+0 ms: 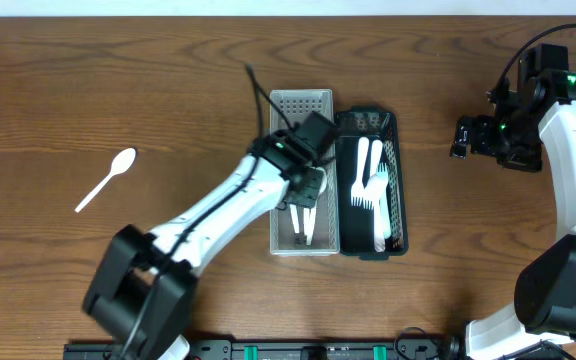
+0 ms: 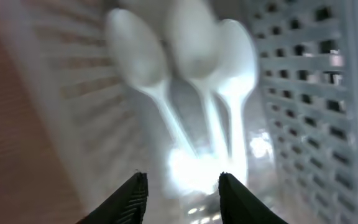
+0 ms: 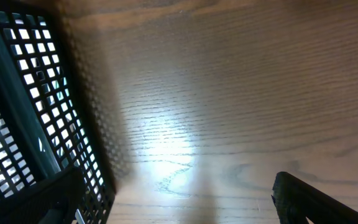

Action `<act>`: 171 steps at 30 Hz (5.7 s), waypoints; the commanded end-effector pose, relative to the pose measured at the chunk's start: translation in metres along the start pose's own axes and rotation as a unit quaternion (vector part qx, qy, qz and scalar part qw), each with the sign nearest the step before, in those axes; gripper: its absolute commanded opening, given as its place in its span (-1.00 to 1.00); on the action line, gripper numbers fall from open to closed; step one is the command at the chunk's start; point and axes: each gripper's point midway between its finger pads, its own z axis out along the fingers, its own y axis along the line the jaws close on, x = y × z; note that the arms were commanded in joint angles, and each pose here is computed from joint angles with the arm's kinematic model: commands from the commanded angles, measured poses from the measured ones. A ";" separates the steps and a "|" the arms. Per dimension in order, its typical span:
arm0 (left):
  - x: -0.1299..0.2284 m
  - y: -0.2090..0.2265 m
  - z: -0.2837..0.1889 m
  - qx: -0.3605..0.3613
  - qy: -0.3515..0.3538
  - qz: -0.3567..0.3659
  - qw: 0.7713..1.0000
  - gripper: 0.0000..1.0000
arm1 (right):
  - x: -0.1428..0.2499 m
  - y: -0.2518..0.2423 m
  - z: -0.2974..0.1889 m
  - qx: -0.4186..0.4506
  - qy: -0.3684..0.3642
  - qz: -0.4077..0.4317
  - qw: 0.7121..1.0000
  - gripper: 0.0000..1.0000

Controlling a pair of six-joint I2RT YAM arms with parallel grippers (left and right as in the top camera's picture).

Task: Pack container
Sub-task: 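Place the third spoon into the silver caddy and release, then reach left gripper to the far-left spoon and grasp it, then place the fourth spoon into the silver caddy and release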

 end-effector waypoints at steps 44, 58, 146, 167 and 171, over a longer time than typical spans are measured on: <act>0.032 0.389 -0.029 -0.206 0.012 -0.096 0.974 0.95 | 0.007 0.004 0.002 -0.003 0.015 -0.010 1.000 0.99; 0.028 0.366 0.020 -0.089 0.024 0.117 0.989 0.96 | 0.010 0.003 0.002 -0.003 0.020 -0.011 1.000 0.99; -0.045 0.212 -0.096 -0.067 -0.139 0.066 0.986 -0.88 | 0.015 0.008 0.002 -0.016 0.031 -0.009 0.999 0.98; -0.033 0.022 -0.031 0.029 -0.058 -0.100 0.993 -0.88 | 0.016 0.010 0.002 -0.021 0.033 -0.009 0.999 0.98; -0.031 0.022 0.001 0.017 -0.028 -0.100 0.994 -0.88 | 0.016 0.010 0.002 -0.021 0.033 -0.009 0.999 0.98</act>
